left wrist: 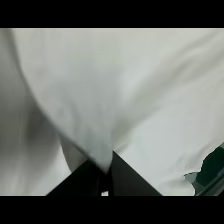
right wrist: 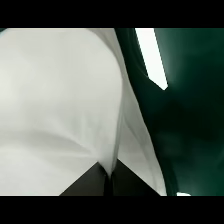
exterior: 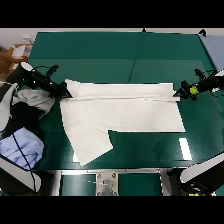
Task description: Fold the shirts.
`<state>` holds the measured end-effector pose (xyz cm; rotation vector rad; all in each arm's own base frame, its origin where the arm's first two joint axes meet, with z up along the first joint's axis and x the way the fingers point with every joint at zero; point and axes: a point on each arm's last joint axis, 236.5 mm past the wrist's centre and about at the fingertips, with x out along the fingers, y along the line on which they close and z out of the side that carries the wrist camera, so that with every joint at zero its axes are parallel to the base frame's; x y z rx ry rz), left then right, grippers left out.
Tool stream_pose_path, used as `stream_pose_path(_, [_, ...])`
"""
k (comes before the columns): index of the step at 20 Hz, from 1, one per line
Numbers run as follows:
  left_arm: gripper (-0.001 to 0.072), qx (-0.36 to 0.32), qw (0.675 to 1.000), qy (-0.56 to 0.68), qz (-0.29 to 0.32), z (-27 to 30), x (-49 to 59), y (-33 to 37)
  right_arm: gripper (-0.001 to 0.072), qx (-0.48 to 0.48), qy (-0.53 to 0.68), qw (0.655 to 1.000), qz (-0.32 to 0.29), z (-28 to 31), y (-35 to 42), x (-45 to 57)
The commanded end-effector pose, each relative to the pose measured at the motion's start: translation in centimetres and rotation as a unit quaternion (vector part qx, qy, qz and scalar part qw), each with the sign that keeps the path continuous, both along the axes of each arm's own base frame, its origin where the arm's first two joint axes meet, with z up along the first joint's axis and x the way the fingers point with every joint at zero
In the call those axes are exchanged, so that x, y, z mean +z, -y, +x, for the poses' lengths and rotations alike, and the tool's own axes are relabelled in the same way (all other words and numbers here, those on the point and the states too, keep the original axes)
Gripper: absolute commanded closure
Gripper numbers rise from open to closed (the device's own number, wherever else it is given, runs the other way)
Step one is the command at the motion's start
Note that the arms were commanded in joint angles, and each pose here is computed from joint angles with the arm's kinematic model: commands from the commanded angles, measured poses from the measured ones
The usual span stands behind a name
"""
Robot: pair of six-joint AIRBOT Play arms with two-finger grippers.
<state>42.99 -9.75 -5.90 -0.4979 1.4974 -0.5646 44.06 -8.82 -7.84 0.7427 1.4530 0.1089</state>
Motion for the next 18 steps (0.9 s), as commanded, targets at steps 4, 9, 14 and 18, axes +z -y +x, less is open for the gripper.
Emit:
stream_pose_path(4, [0.0680, -0.008, 0.998, -0.062, 0.019, -2.5, -0.4, -0.4, 0.0698, -0.003, -0.016, 1.000, -0.006, -0.5, -0.1, 0.1])
stream_pose_path(9, [0.0681, 0.021, 0.997, -0.064, 0.034, -1.8, -0.9, -0.7, 0.0699, -0.002, -0.044, 0.995, -0.095, -1.3, 1.4, 0.1])
stream_pose_path(14, [0.0680, 0.005, 0.997, -0.053, 0.063, -1.7, -1.6, -0.1, 0.0698, 0.033, -0.029, 0.991, -0.130, -0.2, -1.0, 0.5])
stream_pose_path(18, [0.0149, -0.007, 0.994, -0.088, 0.058, -3.3, -1.0, 0.2, 0.0306, 0.029, -0.047, 0.991, -0.125, -0.8, -1.7, 0.8])
